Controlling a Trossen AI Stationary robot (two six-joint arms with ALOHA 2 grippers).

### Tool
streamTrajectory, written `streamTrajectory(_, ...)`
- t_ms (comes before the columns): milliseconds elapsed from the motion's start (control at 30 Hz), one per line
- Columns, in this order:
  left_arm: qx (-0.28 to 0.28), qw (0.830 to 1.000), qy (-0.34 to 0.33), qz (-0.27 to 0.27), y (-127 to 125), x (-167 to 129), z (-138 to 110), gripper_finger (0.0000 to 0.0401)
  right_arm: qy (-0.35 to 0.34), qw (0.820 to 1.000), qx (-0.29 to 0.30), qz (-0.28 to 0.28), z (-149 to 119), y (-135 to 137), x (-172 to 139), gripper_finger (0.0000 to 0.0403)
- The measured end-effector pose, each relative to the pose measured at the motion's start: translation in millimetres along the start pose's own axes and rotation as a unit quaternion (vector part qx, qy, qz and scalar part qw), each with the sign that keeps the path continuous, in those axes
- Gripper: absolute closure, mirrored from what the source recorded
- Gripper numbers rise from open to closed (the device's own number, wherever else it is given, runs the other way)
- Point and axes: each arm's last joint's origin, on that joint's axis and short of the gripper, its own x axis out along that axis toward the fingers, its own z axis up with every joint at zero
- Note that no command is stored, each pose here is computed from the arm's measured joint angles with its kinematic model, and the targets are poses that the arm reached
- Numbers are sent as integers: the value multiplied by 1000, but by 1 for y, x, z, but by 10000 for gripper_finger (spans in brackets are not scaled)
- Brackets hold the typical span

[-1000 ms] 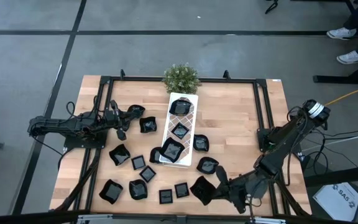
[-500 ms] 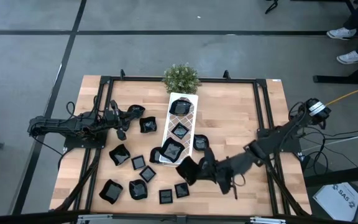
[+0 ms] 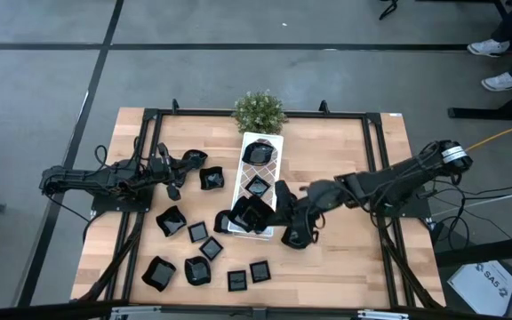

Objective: Pick & Place Mini shaped plates
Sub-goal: Stack the distorted square plate on top of the distorted square plate on the shelf

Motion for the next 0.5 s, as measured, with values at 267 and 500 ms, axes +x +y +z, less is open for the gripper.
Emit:
streamTrajectory(267,0,1000,0,0,0,0,0,349,3,999,24,24,-21,-7,9,393)
streamTrajectory(500,0,1000,0,0,0,0,0,347,21,999,28,36,-33,-1,27,393)
